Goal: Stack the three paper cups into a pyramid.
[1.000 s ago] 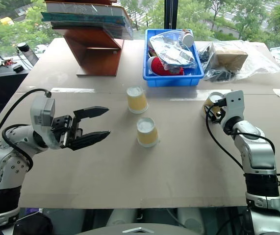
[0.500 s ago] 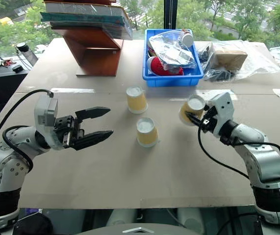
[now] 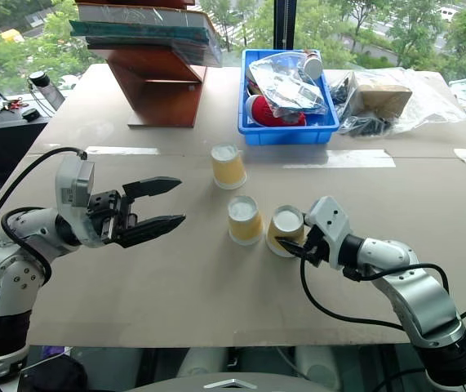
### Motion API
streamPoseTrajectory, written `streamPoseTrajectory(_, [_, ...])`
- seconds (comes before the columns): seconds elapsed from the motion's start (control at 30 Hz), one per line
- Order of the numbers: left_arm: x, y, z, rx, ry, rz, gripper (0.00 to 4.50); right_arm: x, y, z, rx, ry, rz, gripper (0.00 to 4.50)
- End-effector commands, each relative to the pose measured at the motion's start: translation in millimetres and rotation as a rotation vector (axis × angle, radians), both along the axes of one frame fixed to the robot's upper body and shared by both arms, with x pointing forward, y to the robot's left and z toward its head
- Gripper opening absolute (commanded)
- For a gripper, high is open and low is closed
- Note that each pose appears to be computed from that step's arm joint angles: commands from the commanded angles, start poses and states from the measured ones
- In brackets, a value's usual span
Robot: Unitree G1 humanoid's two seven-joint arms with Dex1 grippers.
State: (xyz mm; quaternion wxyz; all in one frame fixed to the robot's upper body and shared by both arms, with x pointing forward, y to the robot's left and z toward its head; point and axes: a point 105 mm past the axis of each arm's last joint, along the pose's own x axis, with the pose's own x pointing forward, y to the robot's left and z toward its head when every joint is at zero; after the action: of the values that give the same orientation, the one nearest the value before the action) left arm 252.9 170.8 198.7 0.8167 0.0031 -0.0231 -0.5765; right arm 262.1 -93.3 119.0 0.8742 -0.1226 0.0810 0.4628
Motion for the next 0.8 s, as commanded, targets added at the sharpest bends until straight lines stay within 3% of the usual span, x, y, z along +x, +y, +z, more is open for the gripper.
streamPoseTrajectory(0.03, [-3, -3, 10, 0.012, -0.035, -0.010, 4.50, 1, 4, 6, -0.001, -0.042, 0.016, 2.20])
streamPoseTrajectory(0.5, [-5, -16, 16, 0.011, -0.038, -0.007, 4.50, -1, 11, -1, -0.039, -0.040, 0.048, 2.20])
streamPoseTrajectory(0.6, [-4, -18, 19, 0.013, -0.040, -0.007, 4.50, -1, 9, -2, -0.039, -0.029, 0.057, 3.72])
streamPoseTrajectory(0.67, [-4, -19, 20, 0.013, -0.040, -0.005, 4.50, -2, 8, 1, -0.038, -0.036, 0.059, 4.48])
streamPoseTrajectory(0.8, [5, -22, 24, 0.000, -0.031, 0.034, 4.50, -6, 1, 14, -0.023, -0.083, 0.075, 4.48])
